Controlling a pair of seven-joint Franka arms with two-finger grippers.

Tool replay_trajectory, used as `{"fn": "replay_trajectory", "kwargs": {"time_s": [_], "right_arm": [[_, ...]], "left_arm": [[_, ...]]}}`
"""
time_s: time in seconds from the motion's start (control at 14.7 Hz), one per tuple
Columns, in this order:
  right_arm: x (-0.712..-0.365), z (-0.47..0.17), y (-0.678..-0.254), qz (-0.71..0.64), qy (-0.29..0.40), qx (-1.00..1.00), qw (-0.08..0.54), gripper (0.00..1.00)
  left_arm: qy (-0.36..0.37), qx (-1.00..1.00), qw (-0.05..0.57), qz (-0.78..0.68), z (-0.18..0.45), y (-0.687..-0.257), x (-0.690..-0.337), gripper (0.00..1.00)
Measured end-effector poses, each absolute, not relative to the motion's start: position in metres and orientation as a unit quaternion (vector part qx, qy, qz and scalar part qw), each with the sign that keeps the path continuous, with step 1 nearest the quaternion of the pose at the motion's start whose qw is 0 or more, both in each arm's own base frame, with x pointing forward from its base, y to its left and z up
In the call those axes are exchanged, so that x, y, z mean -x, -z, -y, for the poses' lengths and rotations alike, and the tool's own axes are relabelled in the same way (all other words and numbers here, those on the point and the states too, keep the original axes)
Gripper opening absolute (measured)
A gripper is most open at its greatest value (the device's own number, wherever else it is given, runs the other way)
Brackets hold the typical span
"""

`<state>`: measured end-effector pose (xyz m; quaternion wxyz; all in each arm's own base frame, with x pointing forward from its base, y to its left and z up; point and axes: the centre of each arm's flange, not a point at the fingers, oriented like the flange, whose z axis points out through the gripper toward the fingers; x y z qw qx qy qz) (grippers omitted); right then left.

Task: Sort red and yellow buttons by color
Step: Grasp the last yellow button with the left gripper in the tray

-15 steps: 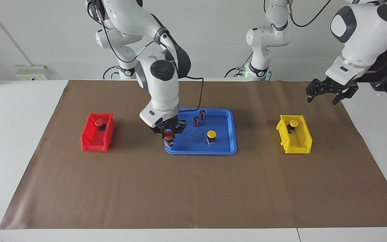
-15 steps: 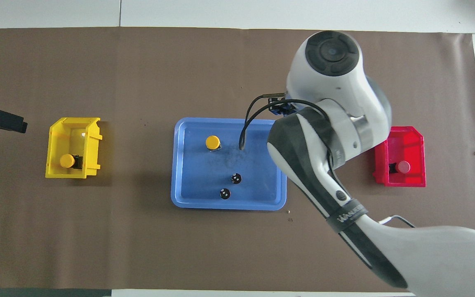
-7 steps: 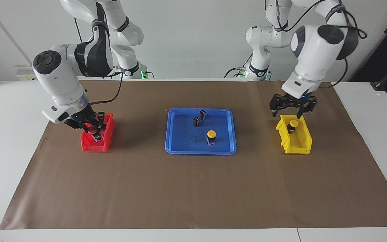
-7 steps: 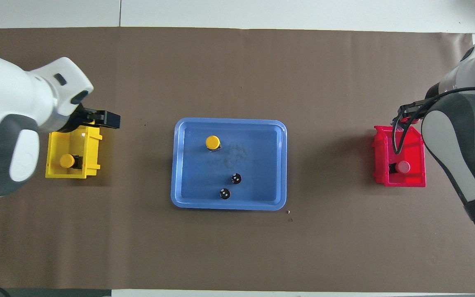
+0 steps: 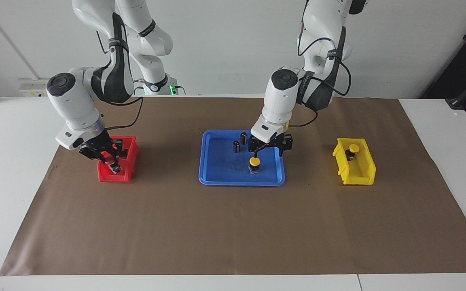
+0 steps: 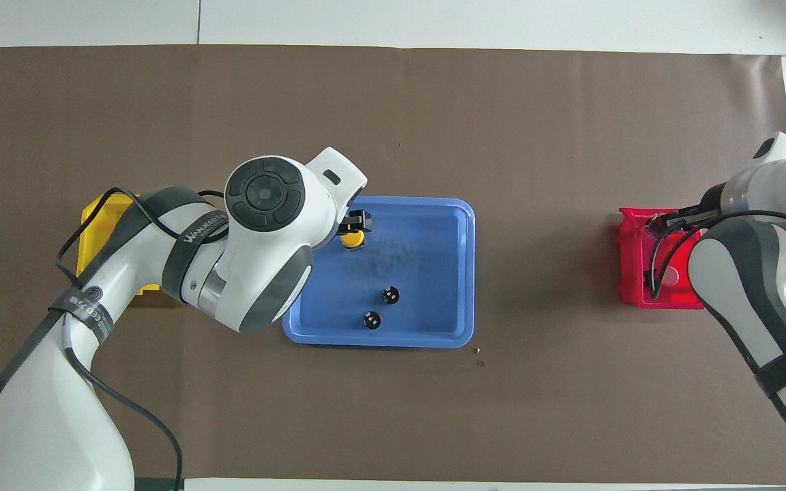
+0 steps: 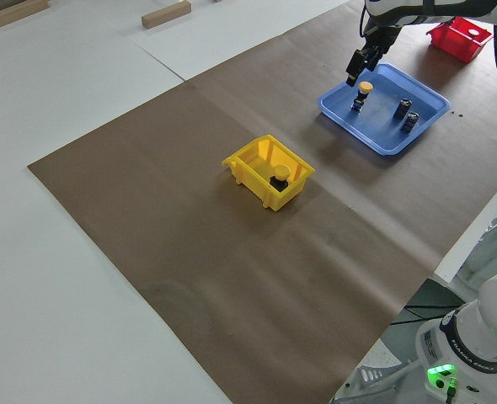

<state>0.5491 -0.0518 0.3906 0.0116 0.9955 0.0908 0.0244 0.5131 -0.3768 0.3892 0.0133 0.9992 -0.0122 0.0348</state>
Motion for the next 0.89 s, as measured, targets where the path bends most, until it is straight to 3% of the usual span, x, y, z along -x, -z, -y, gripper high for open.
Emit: {"fn": "replay_trajectory", "kwargs": {"time_s": [0.48,0.61,0.89], "right_arm": [[-0.529,0.055,-0.360,-0.087,-0.041,-0.995,0.015,0.41],[-0.527,0.055,-0.358,-0.086,-0.041,-0.995,0.015,0.41],[-0.527,0.056,-0.357,-0.085,-0.050,-0.995,0.016,0.41]], "left_arm": [[-0.028,-1.000,0.010,0.004,0.397,-0.369,-0.516,0.96],[-0.027,-1.000,0.010,0.006,0.401,-0.369,-0.513,0.84],[-0.024,-1.000,0.007,0.004,0.401,-0.365,-0.512,0.77]]}}
